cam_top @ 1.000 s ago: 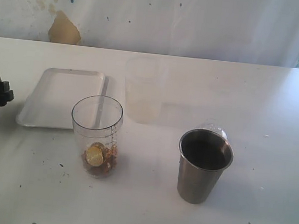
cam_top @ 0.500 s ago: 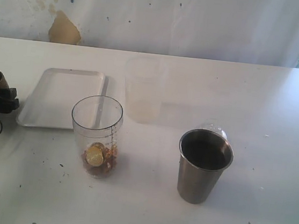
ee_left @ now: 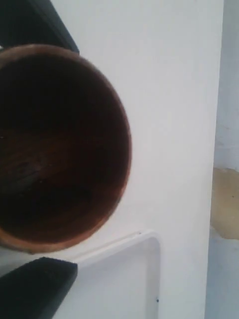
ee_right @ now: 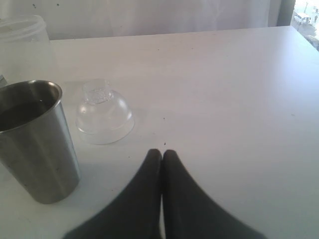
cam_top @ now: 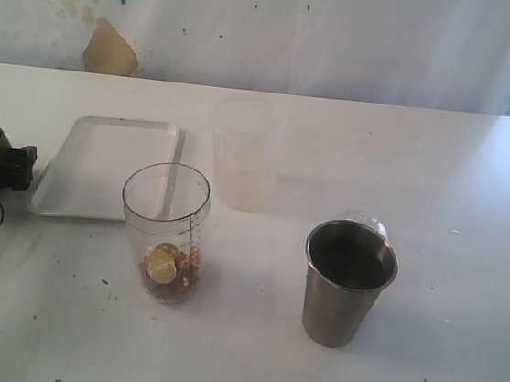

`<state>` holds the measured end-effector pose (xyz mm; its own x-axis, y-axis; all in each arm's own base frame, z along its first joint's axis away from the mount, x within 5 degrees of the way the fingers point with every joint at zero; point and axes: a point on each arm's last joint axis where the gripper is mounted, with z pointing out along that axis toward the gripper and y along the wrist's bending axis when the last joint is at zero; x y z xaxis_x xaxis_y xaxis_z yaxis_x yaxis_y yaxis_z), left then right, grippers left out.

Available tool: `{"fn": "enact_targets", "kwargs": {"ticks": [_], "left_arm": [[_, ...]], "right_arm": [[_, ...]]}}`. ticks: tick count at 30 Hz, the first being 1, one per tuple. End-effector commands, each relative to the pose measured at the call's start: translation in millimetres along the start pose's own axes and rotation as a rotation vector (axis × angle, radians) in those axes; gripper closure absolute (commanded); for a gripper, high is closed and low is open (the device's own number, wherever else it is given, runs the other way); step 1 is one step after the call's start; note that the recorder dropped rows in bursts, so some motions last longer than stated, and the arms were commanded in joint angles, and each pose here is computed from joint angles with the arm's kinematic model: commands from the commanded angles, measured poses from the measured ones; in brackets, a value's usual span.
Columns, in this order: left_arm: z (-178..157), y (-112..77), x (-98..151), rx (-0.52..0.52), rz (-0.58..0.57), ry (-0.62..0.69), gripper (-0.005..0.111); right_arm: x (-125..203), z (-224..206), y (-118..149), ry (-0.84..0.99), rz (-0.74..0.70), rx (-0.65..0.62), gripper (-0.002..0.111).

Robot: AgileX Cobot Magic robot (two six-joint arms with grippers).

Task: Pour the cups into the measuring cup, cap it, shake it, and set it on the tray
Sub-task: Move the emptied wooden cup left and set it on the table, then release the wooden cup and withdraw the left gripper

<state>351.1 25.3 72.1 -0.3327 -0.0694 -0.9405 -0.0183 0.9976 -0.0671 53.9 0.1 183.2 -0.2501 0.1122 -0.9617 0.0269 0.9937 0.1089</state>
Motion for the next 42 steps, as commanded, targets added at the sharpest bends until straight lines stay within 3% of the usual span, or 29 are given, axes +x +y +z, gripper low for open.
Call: {"fn": "enact_targets", "kwargs": {"ticks": [1, 5, 14, 18, 20, 21, 22, 23, 24, 32, 36, 42], "left_arm": [[-6.7, -1.3, -23.0, 0.004, -0.001, -0.068, 0.003], [-14.2, -2.8, -46.1, 0.005, 0.006, -0.124, 0.003], [-37.9, -6.3, -88.9, -0.001, 0.018, -0.111, 0.003], [-71.4, -10.2, -130.9, -0.008, -0.016, -0.132, 0.011], [-93.4, -12.4, -153.6, -0.013, -0.038, -0.174, 0.034], [-109.9, -13.9, -167.5, -0.017, -0.043, -0.197, 0.056], [-118.2, -14.6, -173.1, -0.02, -0.042, -0.199, 0.068], [-135.7, -16.5, -182.8, -0.025, -0.025, -0.195, 0.094], [-148.2, -17.3, -188.2, -0.033, -0.006, -0.186, 0.106], [-247.3, -20.3, -208.2, -0.116, -0.01, -0.148, 0.106], [-276.4, -21.5, -207.0, -0.133, -0.023, -0.151, 0.106], [-319.2, -25.2, -187.0, -0.124, -0.027, -0.262, 0.106]], "right_arm": [[0.4, -0.1, -0.1, -0.005, -0.003, 0.001, 0.108], [0.4, -0.1, -0.1, -0.005, -0.003, 0.001, 0.108], [0.4, -0.1, -0.1, -0.005, -0.003, 0.001, 0.108], [0.4, -0.1, -0.1, -0.005, -0.003, 0.001, 0.108], [0.4, -0.1, -0.1, -0.005, -0.003, 0.001, 0.108], [0.4, -0.1, -0.1, -0.005, -0.003, 0.001, 0.108], [0.4, -0.1, -0.1, -0.005, -0.003, 0.001, 0.108], [0.4, -0.1, -0.1, -0.005, -0.003, 0.001, 0.108], [0.4, -0.1, -0.1, -0.005, -0.003, 0.001, 0.108], [0.4, -0.1, -0.1, -0.005, -0.003, 0.001, 0.108], [0.4, -0.1, -0.1, -0.005, -0.003, 0.001, 0.108], [0.4, -0.1, -0.1, -0.005, -0.003, 0.001, 0.108]]}}
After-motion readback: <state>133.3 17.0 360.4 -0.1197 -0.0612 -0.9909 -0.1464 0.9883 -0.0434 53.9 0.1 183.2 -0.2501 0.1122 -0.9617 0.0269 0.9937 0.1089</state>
